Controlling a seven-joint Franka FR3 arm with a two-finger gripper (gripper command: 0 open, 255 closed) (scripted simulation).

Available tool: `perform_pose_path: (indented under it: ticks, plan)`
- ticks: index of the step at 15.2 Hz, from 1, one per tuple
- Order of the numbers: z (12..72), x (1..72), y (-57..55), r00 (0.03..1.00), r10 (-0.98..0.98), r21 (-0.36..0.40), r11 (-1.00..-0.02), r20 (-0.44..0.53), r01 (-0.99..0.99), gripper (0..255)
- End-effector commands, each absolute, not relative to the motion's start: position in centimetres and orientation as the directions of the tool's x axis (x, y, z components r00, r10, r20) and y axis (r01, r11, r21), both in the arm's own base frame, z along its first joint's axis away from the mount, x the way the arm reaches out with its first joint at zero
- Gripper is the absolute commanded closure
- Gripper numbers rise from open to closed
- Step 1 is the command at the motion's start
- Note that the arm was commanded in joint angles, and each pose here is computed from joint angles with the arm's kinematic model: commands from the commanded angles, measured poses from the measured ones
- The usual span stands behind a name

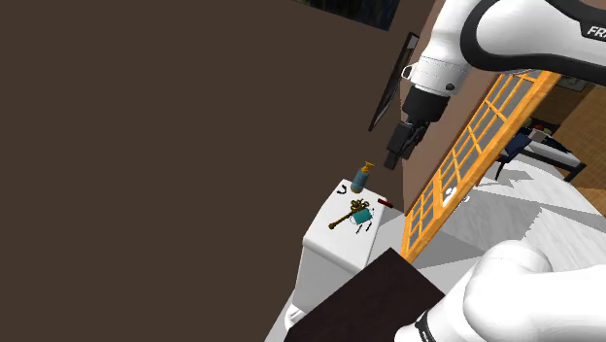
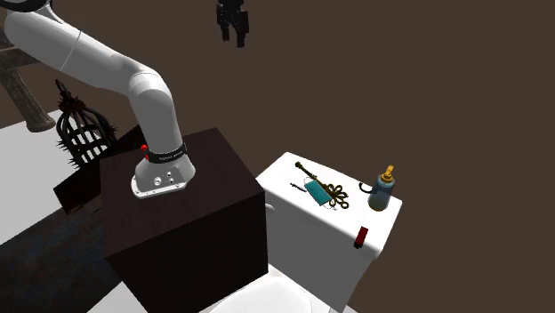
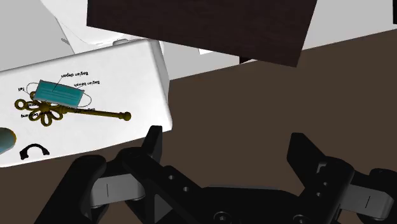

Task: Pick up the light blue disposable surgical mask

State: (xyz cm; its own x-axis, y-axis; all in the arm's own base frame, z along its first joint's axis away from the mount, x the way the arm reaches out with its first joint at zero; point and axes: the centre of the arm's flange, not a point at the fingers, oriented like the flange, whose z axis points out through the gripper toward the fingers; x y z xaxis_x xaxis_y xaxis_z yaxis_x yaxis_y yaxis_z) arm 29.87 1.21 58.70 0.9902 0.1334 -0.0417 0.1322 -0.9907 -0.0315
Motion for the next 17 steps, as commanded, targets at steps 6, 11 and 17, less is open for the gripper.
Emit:
perform_pose_path:
  ticks: [6,11,17]
  plan:
    - [54.1,32.2,-3.2,0.998,0.055,-0.053,-0.997,-0.028,0.053,0]
    - [49.4,34.1,-7.6,1.0,-0.024,-0.075,-0.997,-0.015,-0.025,0]
    - [43.6,36.1,-13.0,0.993,-0.119,-0.103,-0.988,-0.003,-0.119,0]
